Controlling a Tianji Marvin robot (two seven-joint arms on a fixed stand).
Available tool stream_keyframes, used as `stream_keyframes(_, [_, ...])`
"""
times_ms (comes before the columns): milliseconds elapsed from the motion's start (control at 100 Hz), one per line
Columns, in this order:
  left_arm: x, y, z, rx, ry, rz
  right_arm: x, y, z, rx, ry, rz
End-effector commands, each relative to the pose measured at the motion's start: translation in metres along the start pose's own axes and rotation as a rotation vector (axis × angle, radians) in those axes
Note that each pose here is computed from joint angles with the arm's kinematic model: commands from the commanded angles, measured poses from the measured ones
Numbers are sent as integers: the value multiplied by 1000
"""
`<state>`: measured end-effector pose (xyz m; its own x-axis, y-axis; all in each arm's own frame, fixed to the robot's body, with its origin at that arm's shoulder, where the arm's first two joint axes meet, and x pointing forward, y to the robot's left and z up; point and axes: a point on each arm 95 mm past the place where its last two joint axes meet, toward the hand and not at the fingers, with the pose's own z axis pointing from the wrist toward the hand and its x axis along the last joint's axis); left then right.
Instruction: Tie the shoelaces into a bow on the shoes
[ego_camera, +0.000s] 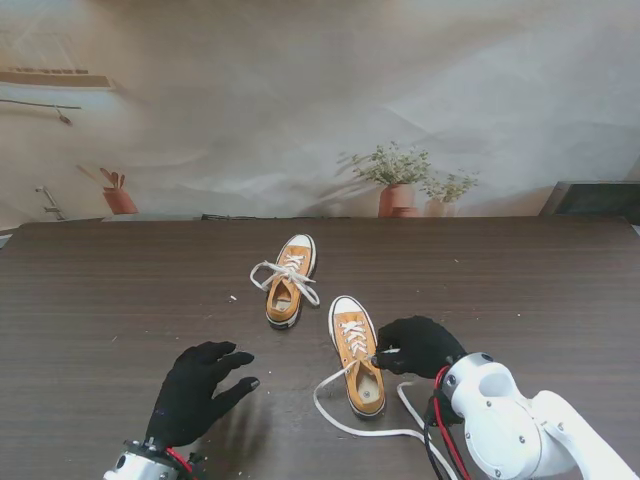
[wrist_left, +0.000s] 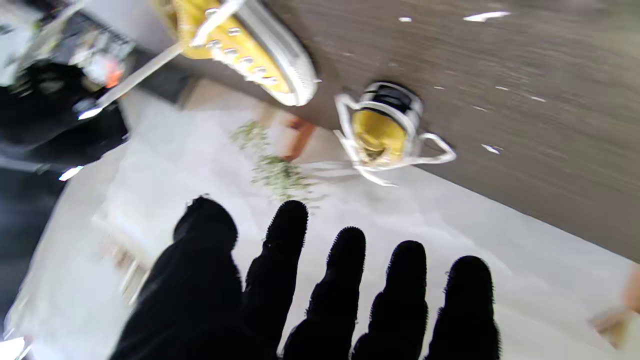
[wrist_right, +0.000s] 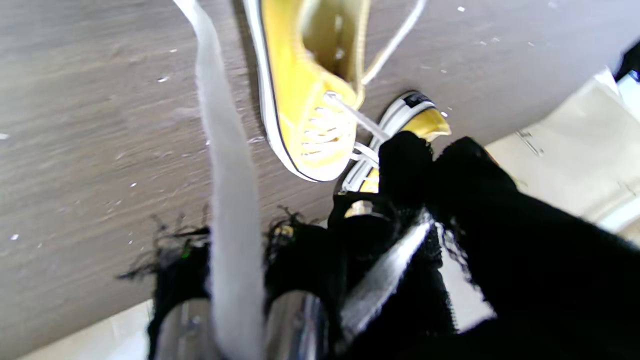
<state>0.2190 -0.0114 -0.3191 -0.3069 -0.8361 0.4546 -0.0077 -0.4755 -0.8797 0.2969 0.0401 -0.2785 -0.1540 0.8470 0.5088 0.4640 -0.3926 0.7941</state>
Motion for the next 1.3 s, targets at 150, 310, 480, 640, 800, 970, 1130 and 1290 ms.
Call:
stream_keyframes(150, [41, -5, 6, -128, -32, 95, -5, -1, 2, 57, 10, 103])
stream_keyframes(310, [55, 1, 24, -171, -46, 161, -6, 0, 4, 64, 13, 139])
stream_keyframes(480, [62, 17, 39, -246, -68, 198, -5, 1, 5, 65, 19, 157])
stream_keyframes(640, [63, 41, 52, -305, -87, 191, -7, 1, 7, 71, 17, 177])
stream_keyframes(800, [62, 64, 66, -353, -93, 199, -8, 0, 9, 76, 13, 185])
stream_keyframes(970, [58, 85, 78, -368, -98, 215, -10, -1, 11, 86, 10, 190])
stream_keyframes(1130, [53, 101, 85, -361, -105, 210, -10, -2, 11, 95, 7, 200])
stream_keyframes(1290, [51, 113, 89, -343, -86, 173, -10, -3, 11, 103, 10, 198])
